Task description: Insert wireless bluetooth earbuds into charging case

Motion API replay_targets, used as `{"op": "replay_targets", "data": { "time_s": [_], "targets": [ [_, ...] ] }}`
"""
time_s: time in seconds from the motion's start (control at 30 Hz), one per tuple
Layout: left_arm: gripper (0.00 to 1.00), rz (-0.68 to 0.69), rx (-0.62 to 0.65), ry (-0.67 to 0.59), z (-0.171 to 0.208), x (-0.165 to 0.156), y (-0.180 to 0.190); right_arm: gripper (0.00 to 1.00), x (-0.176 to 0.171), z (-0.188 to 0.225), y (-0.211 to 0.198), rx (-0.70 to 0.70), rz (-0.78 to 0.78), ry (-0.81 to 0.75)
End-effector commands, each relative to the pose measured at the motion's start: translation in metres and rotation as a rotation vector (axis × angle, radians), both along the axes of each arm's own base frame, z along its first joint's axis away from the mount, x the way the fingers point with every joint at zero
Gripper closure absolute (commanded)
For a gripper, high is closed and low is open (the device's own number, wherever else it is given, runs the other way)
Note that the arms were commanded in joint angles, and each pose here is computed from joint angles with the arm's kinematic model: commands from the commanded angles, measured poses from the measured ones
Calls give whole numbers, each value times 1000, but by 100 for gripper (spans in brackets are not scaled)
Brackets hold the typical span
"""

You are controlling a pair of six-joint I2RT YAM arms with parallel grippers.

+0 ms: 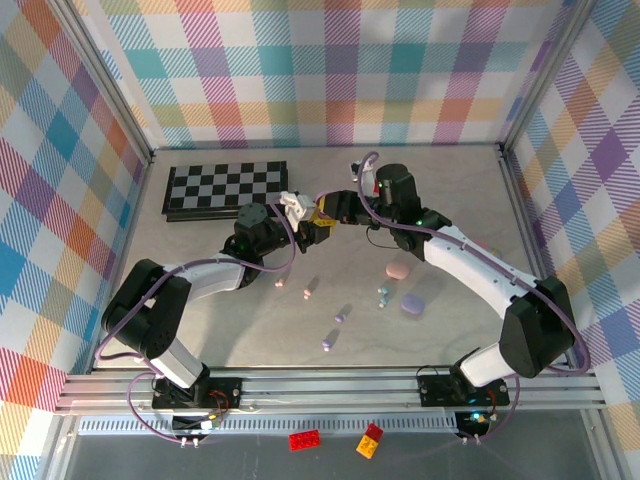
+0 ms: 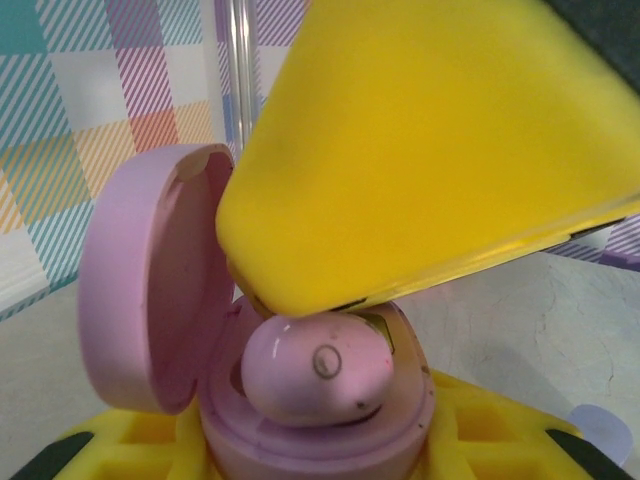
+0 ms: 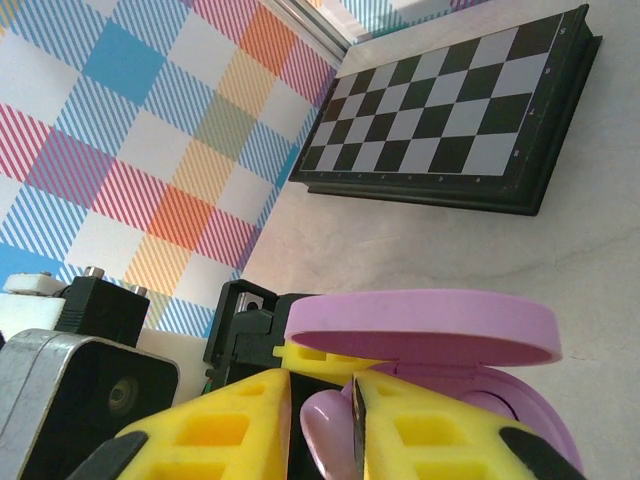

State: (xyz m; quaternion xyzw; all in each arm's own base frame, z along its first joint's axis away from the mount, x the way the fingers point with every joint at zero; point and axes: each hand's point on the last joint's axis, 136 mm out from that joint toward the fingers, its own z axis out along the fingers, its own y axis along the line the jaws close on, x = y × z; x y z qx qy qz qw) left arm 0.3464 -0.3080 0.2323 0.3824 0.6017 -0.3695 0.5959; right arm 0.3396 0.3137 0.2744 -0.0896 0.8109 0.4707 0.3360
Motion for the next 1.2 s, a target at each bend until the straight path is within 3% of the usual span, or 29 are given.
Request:
{"op": "replay_targets", "data": {
  "time_s": [0.0, 1.17],
  "targets": [
    [65, -39, -79, -124, 48, -8, -7, 76, -6, 13, -4, -6, 1, -35],
    [65, -21, -48, -127, 39, -5, -6, 69, -26, 41, -13, -67, 27, -172]
  ]
}}
